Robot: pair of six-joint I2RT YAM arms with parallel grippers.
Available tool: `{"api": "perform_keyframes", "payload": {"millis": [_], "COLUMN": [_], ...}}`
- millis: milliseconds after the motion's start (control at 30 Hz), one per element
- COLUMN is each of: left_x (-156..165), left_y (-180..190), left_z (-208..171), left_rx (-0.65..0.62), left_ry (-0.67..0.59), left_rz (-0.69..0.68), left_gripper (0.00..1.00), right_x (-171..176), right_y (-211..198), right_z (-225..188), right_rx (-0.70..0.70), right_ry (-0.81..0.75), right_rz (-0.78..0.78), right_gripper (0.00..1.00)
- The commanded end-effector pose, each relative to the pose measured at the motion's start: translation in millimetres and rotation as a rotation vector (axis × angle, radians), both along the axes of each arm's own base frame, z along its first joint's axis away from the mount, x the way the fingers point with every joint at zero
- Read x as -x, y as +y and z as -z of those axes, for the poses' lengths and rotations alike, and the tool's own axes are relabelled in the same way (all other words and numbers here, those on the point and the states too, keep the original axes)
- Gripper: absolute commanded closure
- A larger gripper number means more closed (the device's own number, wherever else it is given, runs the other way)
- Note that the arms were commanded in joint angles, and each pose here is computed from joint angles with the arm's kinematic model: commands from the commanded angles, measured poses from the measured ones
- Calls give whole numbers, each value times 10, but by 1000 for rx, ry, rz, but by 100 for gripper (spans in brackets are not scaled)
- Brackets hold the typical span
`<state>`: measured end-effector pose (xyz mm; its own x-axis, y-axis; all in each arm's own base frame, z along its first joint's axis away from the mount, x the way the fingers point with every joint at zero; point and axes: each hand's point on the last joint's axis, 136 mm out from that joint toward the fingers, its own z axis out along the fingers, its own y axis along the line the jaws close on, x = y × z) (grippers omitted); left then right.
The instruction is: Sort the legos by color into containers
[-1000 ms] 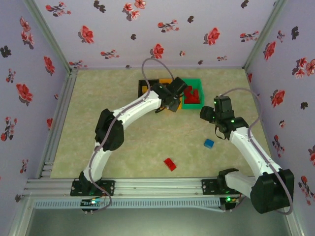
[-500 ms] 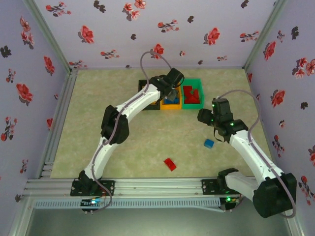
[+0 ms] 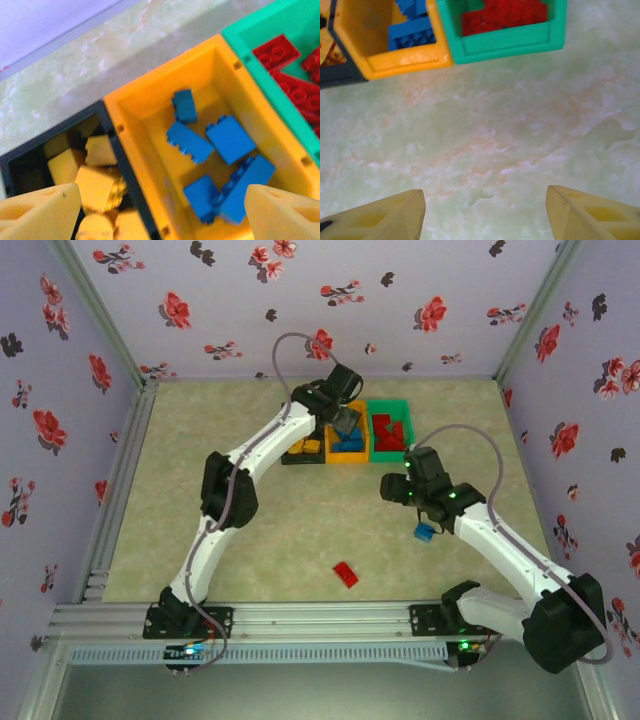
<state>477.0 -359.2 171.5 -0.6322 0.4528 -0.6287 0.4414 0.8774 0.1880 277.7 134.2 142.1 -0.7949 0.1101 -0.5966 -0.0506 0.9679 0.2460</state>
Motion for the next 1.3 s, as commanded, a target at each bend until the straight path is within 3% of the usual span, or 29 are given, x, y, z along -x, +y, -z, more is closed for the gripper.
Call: {"api": "perform_keyframes", "payload": {"millis": [0, 267, 600, 933, 1267], "left_x": [169, 695, 1277, 1376, 1414], "left_y": [253, 823, 1391, 1514, 1529], "left_z": [-605, -661, -502, -596, -674], "left_rx": [53, 79, 180, 178, 186], "left_ry": [-63, -50, -33, -27, -34], "left_rz": [-30, -72, -144, -158, -151], "left_gripper": [15, 14, 13, 14, 14], "right_x": [127, 233, 1037, 1499, 1703], "right_y": [164, 608, 1078, 1237, 1275], "right_z": [74, 54, 324, 673, 990], "right_rx": [42, 74, 39, 128, 219], "right_ry": [25, 58, 149, 206, 265], "right_rz": [-89, -294, -495, -541, -545], "right_gripper": [35, 36, 36, 36, 39]}}
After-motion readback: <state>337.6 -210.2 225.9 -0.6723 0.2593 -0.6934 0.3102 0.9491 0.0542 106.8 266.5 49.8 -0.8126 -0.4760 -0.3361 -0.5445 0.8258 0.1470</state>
